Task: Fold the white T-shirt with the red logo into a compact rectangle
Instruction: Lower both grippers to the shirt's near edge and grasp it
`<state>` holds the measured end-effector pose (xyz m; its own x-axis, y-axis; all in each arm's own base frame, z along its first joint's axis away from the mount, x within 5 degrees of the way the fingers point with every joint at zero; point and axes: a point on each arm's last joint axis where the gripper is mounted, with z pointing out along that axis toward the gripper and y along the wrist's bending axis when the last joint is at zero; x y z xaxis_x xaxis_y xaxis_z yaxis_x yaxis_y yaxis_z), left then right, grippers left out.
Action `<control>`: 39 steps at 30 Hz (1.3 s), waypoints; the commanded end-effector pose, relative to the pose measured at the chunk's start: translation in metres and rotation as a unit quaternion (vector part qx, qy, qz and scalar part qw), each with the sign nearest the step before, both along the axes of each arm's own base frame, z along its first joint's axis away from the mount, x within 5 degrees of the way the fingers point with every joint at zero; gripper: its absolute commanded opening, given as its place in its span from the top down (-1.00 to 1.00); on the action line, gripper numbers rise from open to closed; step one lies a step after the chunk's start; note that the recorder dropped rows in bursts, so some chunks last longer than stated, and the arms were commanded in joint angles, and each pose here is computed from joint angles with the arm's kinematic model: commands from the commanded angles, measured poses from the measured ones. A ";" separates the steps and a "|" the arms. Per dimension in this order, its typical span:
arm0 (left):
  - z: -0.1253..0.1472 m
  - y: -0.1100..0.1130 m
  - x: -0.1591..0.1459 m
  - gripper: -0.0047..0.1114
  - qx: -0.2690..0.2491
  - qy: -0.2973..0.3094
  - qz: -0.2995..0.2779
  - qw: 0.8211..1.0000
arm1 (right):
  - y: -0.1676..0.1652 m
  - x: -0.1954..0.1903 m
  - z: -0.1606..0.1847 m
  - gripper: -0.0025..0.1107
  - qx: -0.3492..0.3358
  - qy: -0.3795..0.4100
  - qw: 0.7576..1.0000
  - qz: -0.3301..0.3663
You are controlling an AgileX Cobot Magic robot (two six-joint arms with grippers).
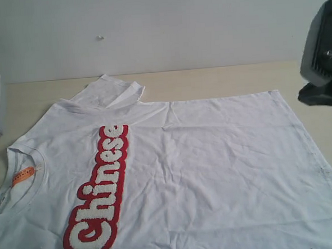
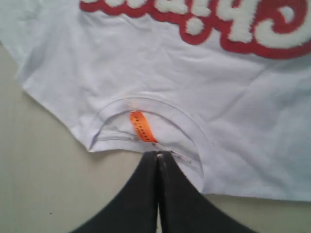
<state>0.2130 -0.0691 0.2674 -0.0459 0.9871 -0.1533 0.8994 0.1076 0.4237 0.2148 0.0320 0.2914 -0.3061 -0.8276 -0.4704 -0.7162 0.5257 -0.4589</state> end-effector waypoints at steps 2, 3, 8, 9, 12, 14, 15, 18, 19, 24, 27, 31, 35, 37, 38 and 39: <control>-0.012 -0.002 0.002 0.92 0.034 0.055 -0.035 0.997 | 0.006 0.005 -0.026 0.96 -0.040 0.163 0.981 0.094; -0.013 -0.002 0.002 0.92 0.033 0.061 -0.034 0.997 | 0.006 0.005 -0.032 0.96 -0.040 0.187 0.977 0.099; -0.015 -0.009 0.001 0.92 -0.005 0.080 -0.022 0.997 | 0.008 0.000 -0.050 0.96 -0.029 0.298 0.948 0.108; -0.015 -0.010 0.000 0.92 -0.017 0.085 -0.020 0.996 | 0.009 -0.002 -0.051 0.96 -0.020 0.314 0.944 0.099; -0.016 -0.012 -0.002 0.92 -0.030 0.095 -0.019 0.995 | 0.009 -0.001 -0.051 0.96 -0.008 0.316 0.946 0.067; -0.016 -0.012 -0.004 0.90 -0.028 0.104 -0.019 0.994 | 0.007 0.001 -0.049 0.93 -0.013 0.303 0.951 0.062; -0.017 -0.012 -0.005 0.85 -0.027 0.111 -0.019 0.993 | 0.007 0.000 -0.048 0.88 -0.018 0.296 0.953 0.061; -0.017 -0.012 -0.007 0.49 -0.031 0.125 -0.018 0.992 | 0.004 -0.001 -0.045 0.54 -0.034 0.285 0.956 0.061; -0.017 -0.013 -0.008 0.30 -0.032 0.126 -0.018 0.991 | 0.003 -0.001 -0.044 0.35 -0.037 0.283 0.957 0.062; -0.017 -0.013 -0.006 -0.88 -0.033 0.119 -0.017 0.992 | 0.004 0.003 -0.045 -0.77 -0.032 0.268 0.961 0.053; -0.017 -0.015 -0.006 -0.87 -0.048 0.118 -0.012 0.992 | 0.009 0.003 -0.045 -0.88 -0.004 0.268 0.962 0.057; -0.016 -0.018 -0.006 -0.87 -0.068 0.119 -0.006 0.991 | 0.008 0.004 -0.045 -0.88 -0.041 0.244 0.960 0.132; -0.021 -0.013 -0.002 -0.87 -0.019 0.114 -0.042 0.992 | 0.002 0.008 -0.046 -0.88 -0.096 0.220 0.957 0.163; -0.029 -0.010 0.003 -0.87 0.024 0.114 -0.078 0.990 | -0.003 0.010 -0.051 -0.88 -0.141 0.228 0.944 0.193; -0.035 -0.008 0.008 -0.87 0.049 0.116 -0.094 0.988 | -0.007 0.012 -0.056 -0.88 -0.164 0.239 0.935 0.204; -0.041 -0.007 0.014 -0.87 0.074 0.116 -0.103 0.985 | -0.009 0.016 -0.063 -0.88 -0.178 0.254 0.926 0.216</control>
<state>0.2179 -0.0770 0.2352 0.0739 0.9930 -0.0921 0.9790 -0.0546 0.1966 0.2252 0.0273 0.2368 -0.0867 -0.9916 -0.0963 -0.9879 0.0981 -0.1205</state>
